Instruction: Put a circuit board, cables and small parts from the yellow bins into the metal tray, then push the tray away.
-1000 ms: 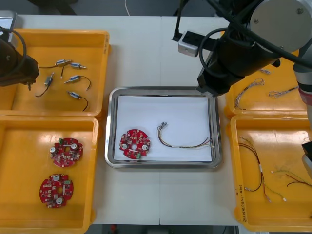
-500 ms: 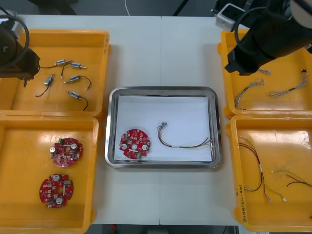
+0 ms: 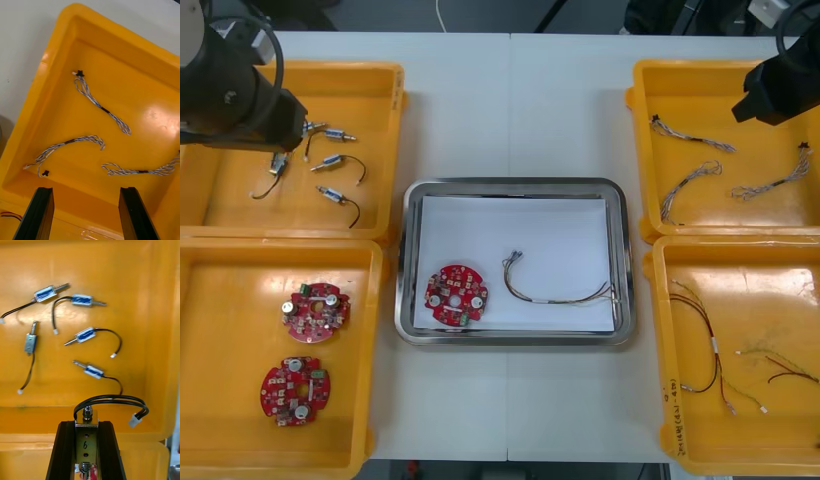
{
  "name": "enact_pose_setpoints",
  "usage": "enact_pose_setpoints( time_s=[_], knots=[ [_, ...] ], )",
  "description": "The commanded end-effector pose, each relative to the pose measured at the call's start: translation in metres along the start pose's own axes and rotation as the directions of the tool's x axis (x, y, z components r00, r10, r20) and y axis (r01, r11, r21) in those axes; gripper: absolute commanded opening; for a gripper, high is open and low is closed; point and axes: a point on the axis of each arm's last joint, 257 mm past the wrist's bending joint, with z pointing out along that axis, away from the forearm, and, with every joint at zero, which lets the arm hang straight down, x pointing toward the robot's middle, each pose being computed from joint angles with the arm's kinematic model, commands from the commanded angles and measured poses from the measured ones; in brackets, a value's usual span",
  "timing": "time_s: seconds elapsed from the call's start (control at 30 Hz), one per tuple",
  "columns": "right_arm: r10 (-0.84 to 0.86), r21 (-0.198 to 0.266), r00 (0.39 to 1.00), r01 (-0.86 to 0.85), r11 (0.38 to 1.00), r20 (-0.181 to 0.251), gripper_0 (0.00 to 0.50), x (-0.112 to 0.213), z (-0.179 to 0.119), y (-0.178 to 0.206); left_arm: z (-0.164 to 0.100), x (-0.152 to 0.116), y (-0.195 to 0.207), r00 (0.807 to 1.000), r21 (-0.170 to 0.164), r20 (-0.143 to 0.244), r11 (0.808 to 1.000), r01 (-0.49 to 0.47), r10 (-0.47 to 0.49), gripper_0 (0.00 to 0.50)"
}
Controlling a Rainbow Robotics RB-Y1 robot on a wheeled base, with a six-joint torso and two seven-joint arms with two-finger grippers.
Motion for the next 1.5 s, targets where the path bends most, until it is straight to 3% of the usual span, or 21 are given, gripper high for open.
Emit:
enact_pose_setpoints(
  time_s=[0.03, 0.17, 0.5, 0.63, 0.87, 0.97, 1.13, 1.3, 1.5],
  knots=[
    [0.035, 0.087, 0.999, -0.036, 0.996, 0.008, 0.500, 0.006, -0.018, -0.039, -0.015, -0.012, -0.041, 0.998, 0.055, 0.066, 0.998, -0.007, 0.003, 0.001],
    [0.060, 0.105, 0.998, -0.060, 0.993, 0.001, 0.500, 0.010, -0.017, -0.046, -0.011, -0.006, -0.070, 0.997, 0.081, 0.068, 0.996, -0.032, 0.026, 0.001],
    [0.169, 0.059, 0.984, -0.166, 0.984, -0.054, 0.500, 0.026, -0.002, -0.060, 0.000, 0.020, -0.140, 0.999, 0.115, 0.042, 0.993, -0.006, 0.001, 0.002],
    [0.207, 0.043, 0.975, -0.205, 0.978, -0.076, 0.500, 0.028, 0.003, -0.061, 0.006, 0.030, -0.157, 0.999, 0.106, 0.035, 0.994, -0.016, 0.012, 0.001],
    [0.260, -0.002, 0.957, -0.262, 0.965, -0.130, 0.500, 0.023, 0.012, -0.058, 0.031, 0.058, -0.179, 0.999, 0.061, -0.037, 0.998, -0.005, 0.007, 0.001],
    [0.279, 0.003, 0.949, -0.281, 0.960, -0.149, 0.500, 0.023, 0.013, -0.060, 0.041, 0.067, -0.183, 0.998, 0.047, -0.062, 0.999, -0.010, 0.013, 0.000],
    [0.355, 0.032, 0.921, -0.354, 0.935, -0.162, 0.500, 0.024, 0.014, -0.062, 0.058, 0.071, -0.193, 0.997, 0.048, -0.068, 0.999, -0.017, 0.021, 0.002],
    [0.449, 0.059, 0.879, -0.446, 0.893, -0.163, 0.500, 0.025, 0.015, -0.063, 0.074, 0.068, -0.196, 0.999, 0.042, -0.052, 0.999, -0.011, 0.013, 0.001],
    [0.584, 0.083, 0.786, -0.580, 0.810, -0.205, 0.500, 0.032, 0.022, -0.062, 0.091, 0.062, -0.199, 0.999, 0.053, -0.036, 0.999, 0.009, -0.007, 0.001]
  ],
)
